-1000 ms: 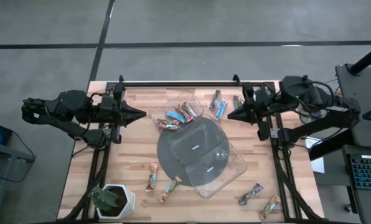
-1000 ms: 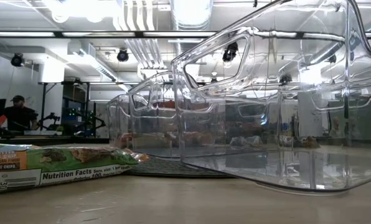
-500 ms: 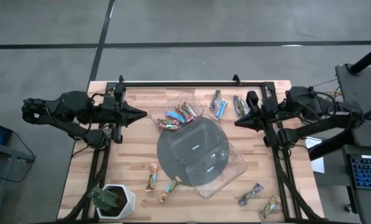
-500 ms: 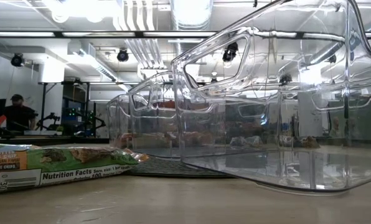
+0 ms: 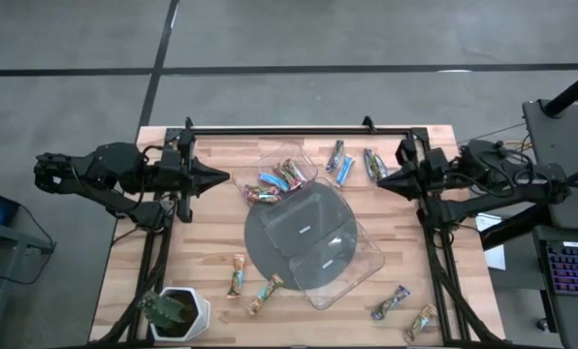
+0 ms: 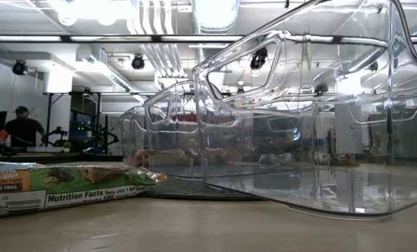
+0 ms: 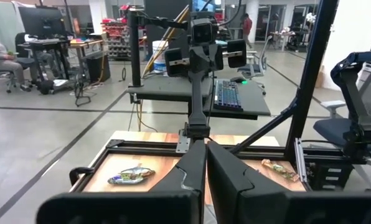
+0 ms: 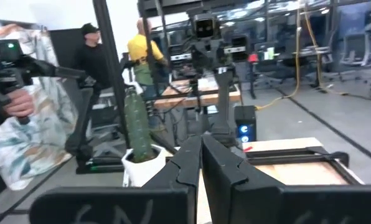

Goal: Pick and place Granola Bars by type
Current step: Put the blue granola bar into the middle transparent bin

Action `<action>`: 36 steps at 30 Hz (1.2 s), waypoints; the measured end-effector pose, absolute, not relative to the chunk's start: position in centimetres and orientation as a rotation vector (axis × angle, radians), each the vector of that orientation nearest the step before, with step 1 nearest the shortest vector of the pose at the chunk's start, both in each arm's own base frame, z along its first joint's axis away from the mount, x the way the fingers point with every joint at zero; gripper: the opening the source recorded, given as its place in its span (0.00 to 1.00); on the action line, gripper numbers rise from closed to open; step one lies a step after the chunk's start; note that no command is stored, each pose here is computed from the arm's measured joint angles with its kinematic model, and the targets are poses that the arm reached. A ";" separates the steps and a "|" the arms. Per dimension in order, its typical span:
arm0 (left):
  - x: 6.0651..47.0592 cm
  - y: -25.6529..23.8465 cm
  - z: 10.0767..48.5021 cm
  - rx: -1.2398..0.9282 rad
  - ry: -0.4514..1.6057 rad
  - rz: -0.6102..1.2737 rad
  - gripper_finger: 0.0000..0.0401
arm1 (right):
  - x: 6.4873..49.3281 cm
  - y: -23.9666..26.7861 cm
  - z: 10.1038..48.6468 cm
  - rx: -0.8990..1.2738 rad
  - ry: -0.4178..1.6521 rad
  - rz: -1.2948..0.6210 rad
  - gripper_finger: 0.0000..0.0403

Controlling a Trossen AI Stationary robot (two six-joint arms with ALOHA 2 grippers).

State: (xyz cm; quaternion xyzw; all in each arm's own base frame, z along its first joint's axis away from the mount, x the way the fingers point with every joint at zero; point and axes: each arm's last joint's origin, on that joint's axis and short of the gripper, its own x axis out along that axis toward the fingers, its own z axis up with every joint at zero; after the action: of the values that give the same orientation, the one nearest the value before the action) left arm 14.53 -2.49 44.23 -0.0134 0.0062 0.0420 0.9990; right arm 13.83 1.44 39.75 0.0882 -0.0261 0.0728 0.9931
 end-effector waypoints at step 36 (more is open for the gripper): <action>14.7 -0.2 45.3 0.056 -0.049 0.373 0.00 | 9.9 1.0 39.8 0.116 -0.107 0.123 0.02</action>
State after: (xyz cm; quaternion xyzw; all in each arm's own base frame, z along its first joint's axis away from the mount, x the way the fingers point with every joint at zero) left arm 14.73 -0.19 45.28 0.0281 -0.0241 0.1855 0.9819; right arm 9.88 1.00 39.82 0.0580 -0.0533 0.0613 0.9950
